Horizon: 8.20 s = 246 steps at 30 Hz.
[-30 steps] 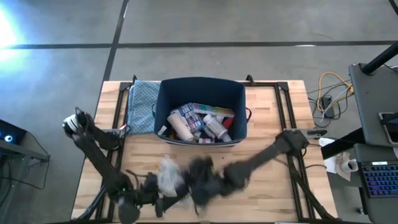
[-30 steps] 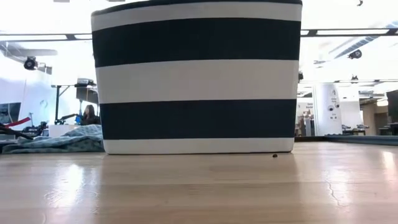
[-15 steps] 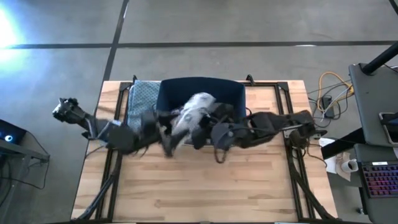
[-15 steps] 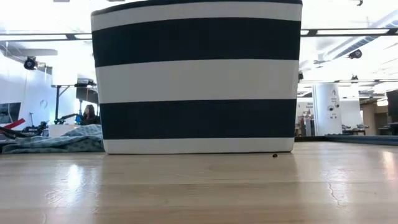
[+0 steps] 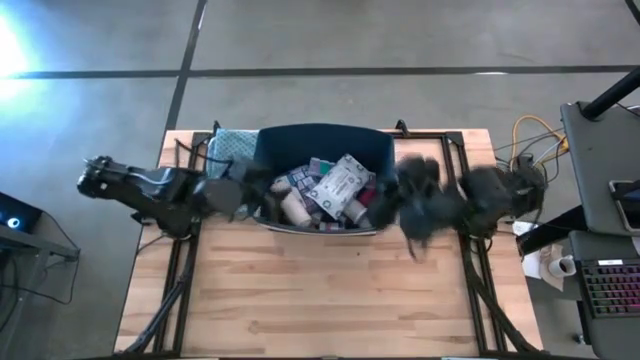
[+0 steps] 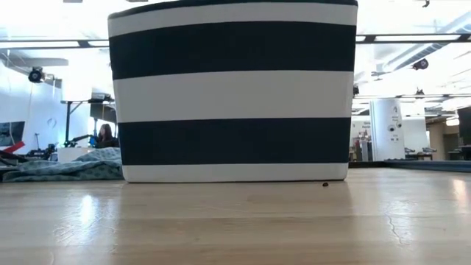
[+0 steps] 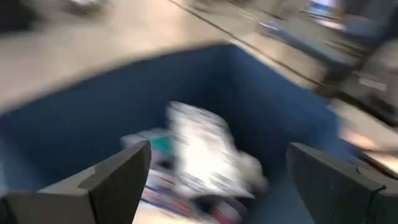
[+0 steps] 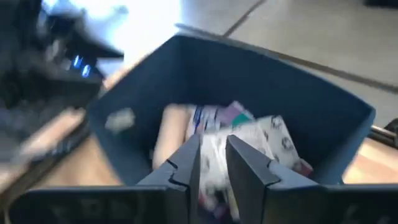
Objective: Pick & place medical supplies in basket/bin
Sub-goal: Return to Home Position
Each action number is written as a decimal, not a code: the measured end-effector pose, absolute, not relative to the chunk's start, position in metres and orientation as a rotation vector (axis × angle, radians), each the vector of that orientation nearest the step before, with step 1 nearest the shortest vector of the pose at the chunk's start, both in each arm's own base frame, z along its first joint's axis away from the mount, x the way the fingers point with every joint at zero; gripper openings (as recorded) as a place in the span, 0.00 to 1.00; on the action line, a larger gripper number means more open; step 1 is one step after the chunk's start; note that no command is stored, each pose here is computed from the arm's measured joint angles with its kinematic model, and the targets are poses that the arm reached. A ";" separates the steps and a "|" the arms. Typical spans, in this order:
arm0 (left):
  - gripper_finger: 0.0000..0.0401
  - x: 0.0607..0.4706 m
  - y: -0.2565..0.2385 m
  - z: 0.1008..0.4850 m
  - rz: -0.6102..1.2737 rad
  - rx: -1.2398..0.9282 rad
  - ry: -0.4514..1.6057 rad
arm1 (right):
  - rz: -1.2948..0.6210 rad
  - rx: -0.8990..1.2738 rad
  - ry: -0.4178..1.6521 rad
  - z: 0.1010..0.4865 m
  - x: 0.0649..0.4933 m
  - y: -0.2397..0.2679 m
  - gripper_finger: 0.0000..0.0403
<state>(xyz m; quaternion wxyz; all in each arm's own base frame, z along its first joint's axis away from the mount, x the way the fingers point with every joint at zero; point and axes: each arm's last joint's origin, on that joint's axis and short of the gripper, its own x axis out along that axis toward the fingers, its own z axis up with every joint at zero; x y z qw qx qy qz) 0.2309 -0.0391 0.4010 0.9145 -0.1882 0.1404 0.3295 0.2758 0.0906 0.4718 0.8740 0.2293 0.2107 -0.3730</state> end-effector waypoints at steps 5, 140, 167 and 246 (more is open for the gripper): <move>0.88 0.212 -0.081 0.412 0.318 -0.457 0.337 | -0.659 0.364 0.512 0.447 0.273 0.143 0.21; 0.88 0.092 0.022 0.174 0.519 -0.567 -0.241 | -0.300 0.430 0.068 0.156 0.107 -0.008 0.17; 0.88 0.092 0.023 0.173 0.530 -0.541 -0.232 | -0.292 0.438 0.016 0.160 0.104 -0.008 0.17; 0.88 0.115 0.011 0.137 0.035 -0.116 0.331 | 0.054 0.022 -0.065 0.172 0.097 0.003 0.17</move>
